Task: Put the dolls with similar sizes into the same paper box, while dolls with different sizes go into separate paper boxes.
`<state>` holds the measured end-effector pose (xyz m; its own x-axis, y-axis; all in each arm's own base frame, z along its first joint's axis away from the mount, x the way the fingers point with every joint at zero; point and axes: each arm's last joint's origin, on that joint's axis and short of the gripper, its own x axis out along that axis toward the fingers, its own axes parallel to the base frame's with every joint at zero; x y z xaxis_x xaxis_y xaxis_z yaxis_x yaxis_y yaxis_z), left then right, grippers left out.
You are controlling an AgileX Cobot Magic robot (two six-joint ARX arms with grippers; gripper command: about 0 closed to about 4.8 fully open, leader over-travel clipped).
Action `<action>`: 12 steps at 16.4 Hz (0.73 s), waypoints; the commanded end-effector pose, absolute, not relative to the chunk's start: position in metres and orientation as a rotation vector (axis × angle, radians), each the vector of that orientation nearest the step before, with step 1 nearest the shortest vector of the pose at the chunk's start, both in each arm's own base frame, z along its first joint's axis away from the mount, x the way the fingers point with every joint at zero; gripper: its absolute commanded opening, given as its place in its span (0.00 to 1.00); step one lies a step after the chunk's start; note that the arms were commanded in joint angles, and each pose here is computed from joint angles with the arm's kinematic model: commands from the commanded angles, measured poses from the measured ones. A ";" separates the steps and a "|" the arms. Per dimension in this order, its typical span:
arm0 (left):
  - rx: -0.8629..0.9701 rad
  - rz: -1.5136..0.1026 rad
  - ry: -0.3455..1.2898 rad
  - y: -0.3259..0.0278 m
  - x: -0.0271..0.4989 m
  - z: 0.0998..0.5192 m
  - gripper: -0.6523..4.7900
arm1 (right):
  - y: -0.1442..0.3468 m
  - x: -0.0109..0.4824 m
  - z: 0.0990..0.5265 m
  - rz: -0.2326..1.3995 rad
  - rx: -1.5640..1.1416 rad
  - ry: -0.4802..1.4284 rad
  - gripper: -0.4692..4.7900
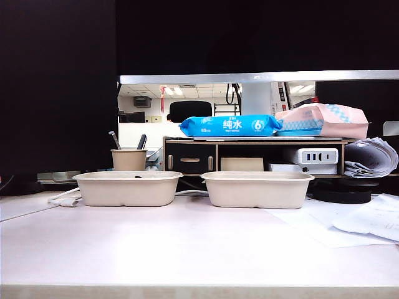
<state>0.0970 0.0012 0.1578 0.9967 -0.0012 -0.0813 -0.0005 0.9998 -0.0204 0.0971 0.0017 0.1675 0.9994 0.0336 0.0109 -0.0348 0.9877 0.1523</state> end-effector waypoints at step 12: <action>-0.020 -0.002 0.067 0.001 0.097 0.159 0.11 | 0.002 0.097 0.171 0.041 0.080 -0.060 0.08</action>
